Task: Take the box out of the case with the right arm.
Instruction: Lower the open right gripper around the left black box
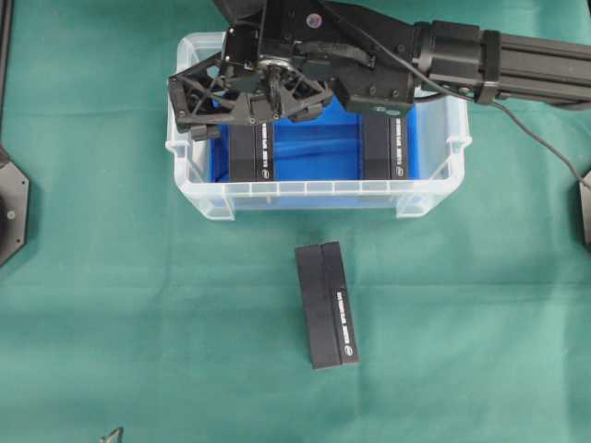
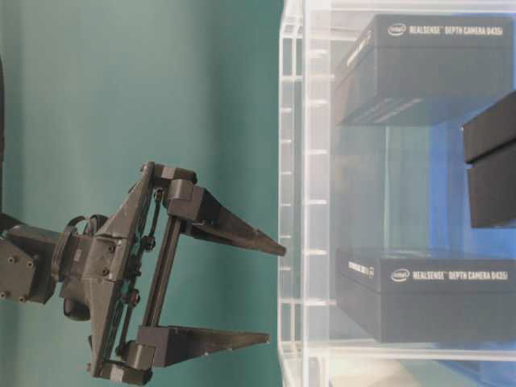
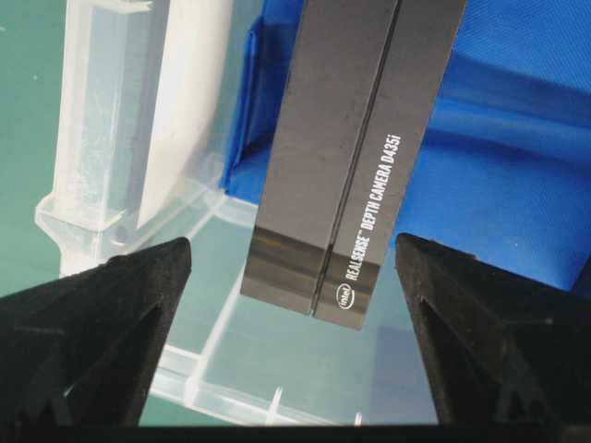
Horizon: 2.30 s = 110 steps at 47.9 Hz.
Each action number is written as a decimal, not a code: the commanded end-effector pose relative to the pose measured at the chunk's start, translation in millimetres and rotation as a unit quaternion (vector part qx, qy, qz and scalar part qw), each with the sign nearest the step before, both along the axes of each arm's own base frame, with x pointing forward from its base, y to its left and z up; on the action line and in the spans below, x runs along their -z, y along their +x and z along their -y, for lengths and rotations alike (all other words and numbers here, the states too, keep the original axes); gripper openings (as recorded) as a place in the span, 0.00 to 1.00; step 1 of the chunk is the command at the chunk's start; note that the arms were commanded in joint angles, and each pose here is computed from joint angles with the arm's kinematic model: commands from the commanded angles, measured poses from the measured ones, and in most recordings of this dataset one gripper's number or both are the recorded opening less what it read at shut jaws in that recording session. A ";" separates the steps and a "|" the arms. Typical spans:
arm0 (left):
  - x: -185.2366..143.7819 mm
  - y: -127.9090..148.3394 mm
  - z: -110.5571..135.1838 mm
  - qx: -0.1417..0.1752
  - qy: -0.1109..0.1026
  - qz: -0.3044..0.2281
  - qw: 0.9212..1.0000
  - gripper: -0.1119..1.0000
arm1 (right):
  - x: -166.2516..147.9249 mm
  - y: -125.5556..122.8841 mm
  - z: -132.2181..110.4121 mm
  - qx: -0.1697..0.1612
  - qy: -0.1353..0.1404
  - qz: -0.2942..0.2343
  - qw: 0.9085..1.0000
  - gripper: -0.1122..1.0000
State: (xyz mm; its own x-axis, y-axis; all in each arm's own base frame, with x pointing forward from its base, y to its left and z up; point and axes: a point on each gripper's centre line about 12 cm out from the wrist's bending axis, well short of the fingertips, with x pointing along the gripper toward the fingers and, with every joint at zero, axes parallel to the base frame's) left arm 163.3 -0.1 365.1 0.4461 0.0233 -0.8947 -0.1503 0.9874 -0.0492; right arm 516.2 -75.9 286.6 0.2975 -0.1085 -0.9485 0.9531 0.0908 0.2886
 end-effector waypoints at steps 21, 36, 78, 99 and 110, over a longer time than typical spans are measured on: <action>-4.9 1.2 -0.8 -0.002 0.001 0.008 1.000 0.12 | -22.0 -2.3 -1.0 0.000 -0.007 0.025 1.000 0.93; -4.9 1.2 -0.8 -0.002 0.001 0.008 1.000 0.12 | -21.2 -2.1 -1.0 0.000 -0.007 0.025 1.000 0.93; -4.9 1.2 -0.7 -0.001 0.001 0.008 1.000 0.12 | -21.2 -2.2 -0.2 0.001 -0.007 0.025 1.000 0.93; -4.9 1.2 -0.6 -0.001 0.002 0.008 1.000 0.12 | -18.8 -1.3 -0.5 0.000 -0.008 0.022 1.000 0.93; -4.9 1.2 -0.6 -0.001 0.001 0.008 1.000 0.12 | -14.9 -0.2 1.3 0.002 -0.011 0.018 1.000 0.93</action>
